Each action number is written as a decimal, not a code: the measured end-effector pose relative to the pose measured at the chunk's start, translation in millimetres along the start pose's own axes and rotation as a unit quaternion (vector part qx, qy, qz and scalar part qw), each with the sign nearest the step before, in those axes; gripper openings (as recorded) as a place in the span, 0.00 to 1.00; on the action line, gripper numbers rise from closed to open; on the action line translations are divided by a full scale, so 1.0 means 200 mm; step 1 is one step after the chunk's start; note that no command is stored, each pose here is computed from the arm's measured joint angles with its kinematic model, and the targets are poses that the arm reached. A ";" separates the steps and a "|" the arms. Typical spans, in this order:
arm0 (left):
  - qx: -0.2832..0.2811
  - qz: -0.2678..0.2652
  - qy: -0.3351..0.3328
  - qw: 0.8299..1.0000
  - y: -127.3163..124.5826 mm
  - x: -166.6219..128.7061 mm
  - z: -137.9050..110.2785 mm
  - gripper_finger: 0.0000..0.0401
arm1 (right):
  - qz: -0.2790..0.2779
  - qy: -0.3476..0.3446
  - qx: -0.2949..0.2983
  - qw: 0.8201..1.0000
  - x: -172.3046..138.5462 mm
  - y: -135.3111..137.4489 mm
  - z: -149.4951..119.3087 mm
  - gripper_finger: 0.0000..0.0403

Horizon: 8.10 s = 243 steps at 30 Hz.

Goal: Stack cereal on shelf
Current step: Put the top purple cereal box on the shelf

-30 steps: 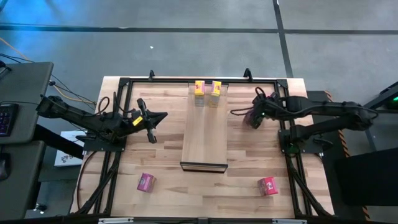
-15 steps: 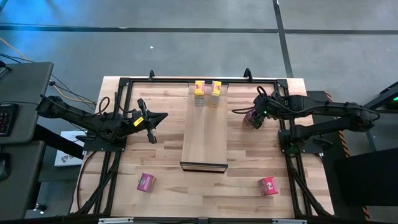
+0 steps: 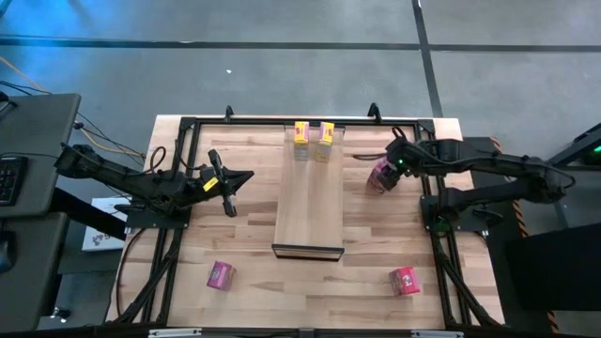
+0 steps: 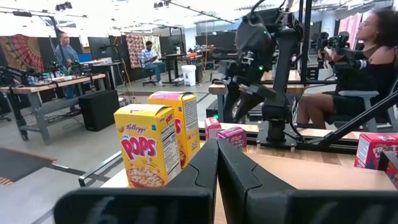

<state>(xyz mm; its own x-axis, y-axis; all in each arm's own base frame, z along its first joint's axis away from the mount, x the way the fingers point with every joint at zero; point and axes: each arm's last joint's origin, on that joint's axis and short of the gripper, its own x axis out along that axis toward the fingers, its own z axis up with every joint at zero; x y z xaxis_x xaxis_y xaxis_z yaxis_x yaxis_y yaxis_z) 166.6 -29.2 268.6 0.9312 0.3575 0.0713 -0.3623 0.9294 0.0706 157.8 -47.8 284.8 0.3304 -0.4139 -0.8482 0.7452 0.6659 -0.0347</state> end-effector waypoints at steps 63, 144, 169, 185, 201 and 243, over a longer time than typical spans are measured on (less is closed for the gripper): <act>-0.018 0.016 -0.010 1.000 0.04 -0.04 0.03 0.00 | 0.056 0.061 -0.010 0.996 0.27 -0.04 -0.09 0.32; -0.025 0.013 -0.003 1.000 0.04 -0.04 0.02 0.00 | 0.175 -0.007 -0.261 0.949 -0.22 0.72 0.67 0.52; -0.040 -0.019 0.009 0.999 0.03 -0.04 0.01 0.00 | 0.220 -0.036 -0.313 0.923 -0.59 0.73 0.56 0.37; -0.045 -0.029 0.015 0.998 0.02 -0.04 0.00 0.00 | 0.170 -0.069 -0.356 0.916 -0.69 0.80 0.26 0.01; -0.041 -0.027 0.008 0.999 0.03 -0.05 0.01 0.00 | 0.370 -0.287 -0.107 0.877 -0.22 0.68 -0.18 0.00; -0.010 -0.025 -0.003 1.000 0.05 -0.07 0.03 0.00 | -0.060 -0.324 -0.289 0.899 0.18 0.80 -0.09 0.00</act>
<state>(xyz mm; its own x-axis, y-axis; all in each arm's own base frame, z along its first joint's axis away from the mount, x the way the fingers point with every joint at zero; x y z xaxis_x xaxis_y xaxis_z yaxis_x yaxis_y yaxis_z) 150.4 -25.9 274.1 0.9478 0.3101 0.0745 -0.3144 0.9477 0.0552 278.7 54.9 239.2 0.6760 -0.6535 -0.3406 0.4337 0.7264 -0.5331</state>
